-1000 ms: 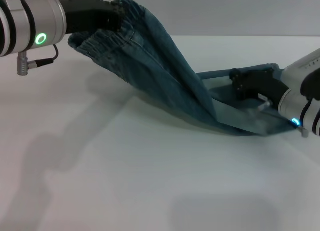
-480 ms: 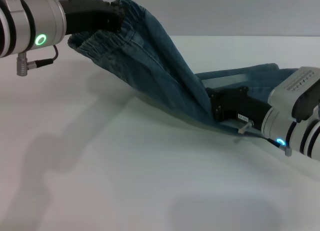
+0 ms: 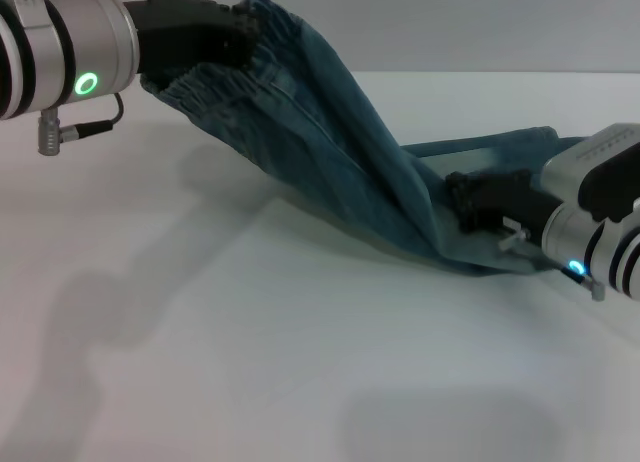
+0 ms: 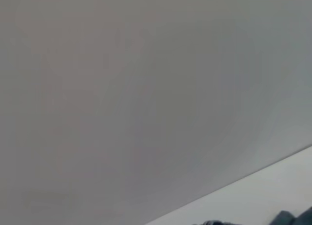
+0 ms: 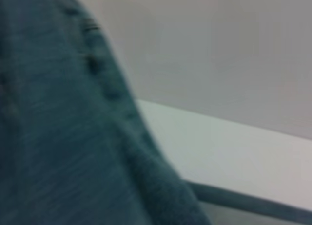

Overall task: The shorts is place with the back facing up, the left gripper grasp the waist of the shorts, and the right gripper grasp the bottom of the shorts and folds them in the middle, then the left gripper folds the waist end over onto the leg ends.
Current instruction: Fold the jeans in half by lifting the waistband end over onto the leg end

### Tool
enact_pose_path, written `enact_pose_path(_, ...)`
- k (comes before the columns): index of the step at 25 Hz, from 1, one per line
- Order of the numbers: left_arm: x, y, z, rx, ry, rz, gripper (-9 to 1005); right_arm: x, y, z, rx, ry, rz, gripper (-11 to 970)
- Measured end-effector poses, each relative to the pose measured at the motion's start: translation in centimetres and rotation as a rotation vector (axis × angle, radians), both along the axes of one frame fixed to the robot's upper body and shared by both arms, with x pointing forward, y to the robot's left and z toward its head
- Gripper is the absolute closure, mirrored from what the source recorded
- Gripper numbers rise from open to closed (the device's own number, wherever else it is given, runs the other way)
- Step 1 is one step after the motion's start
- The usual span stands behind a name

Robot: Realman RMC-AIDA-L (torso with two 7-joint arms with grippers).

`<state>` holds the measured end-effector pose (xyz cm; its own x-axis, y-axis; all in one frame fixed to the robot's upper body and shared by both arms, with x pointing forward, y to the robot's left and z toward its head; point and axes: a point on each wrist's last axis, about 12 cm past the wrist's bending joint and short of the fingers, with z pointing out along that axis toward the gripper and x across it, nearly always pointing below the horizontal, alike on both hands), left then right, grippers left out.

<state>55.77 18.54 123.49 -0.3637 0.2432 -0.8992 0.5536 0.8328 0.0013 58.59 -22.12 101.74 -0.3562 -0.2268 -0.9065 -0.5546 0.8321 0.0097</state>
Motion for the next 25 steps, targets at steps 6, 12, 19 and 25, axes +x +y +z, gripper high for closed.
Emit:
enact_pose_path(6, -0.7, -0.4, 0.3, -0.031, -0.008, -0.051, 961, 0.3, -0.4, 1.0, 0.027, -0.06, -0.024, 959)
enact_pose_path(12, -1.0, -0.6, 0.2, -0.032, -0.006, -0.064, 961, -0.1, -0.1, 1.4, 0.03, -0.106, -0.017, 960)
enact_pose_path(19, -1.7, -1.6, 0.6, -0.023, -0.025, -0.107, 961, 0.2, 0.1, 1.8, 0.058, -0.13, -0.048, 960)
enact_pose_path(25, -2.0, -2.3, 0.8, -0.025, -0.036, -0.139, 961, 0.2, 0.9, 1.9, 0.084, -0.123, -0.047, 959)
